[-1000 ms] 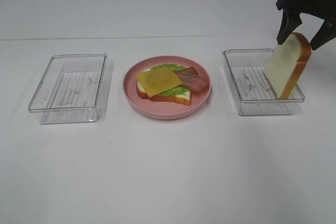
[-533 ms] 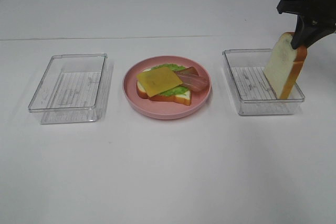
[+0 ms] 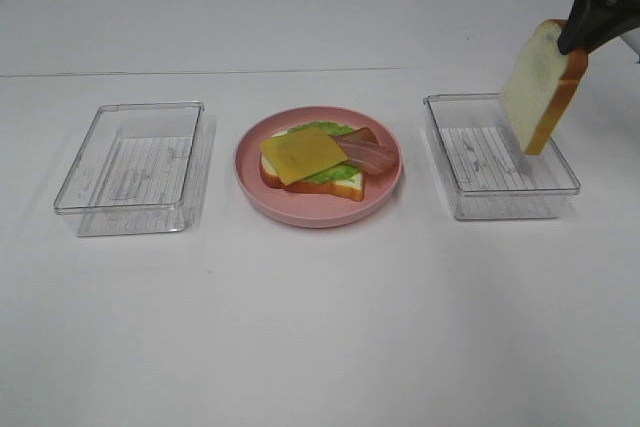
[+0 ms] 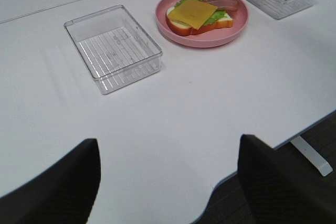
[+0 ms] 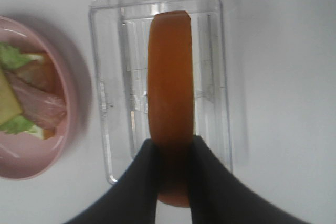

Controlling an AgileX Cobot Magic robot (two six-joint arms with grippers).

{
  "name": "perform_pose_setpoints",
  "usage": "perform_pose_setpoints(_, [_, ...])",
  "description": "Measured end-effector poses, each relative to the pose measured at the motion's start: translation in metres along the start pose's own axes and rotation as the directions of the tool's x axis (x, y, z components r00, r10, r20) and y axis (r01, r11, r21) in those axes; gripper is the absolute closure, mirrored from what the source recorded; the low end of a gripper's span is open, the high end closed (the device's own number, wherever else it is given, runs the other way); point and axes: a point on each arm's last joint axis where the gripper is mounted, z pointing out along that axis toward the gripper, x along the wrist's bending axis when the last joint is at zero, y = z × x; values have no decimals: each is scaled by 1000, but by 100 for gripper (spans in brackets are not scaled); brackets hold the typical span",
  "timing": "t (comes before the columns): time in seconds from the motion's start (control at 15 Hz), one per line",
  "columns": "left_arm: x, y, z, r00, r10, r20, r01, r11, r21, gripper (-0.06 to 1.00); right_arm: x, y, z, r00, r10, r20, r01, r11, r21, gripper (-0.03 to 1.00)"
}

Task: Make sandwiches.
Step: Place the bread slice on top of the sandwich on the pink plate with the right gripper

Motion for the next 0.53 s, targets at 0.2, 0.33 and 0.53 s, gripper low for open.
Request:
perform_pose_setpoints(0.2, [0, 0, 0, 1000, 0, 0, 0, 1000, 0, 25, 21, -4, -18, 982, -27, -188, 22, 999, -29, 81])
perform_pose_setpoints(0.33, [0, 0, 0, 1000, 0, 0, 0, 1000, 0, 25, 31, -5, -21, 956, -35, -292, 27, 999, -30, 82])
perform_pose_setpoints(0.53, [0, 0, 0, 1000, 0, 0, 0, 1000, 0, 25, 50, -6, -21, 908, -45, -417, 33, 999, -36, 82])
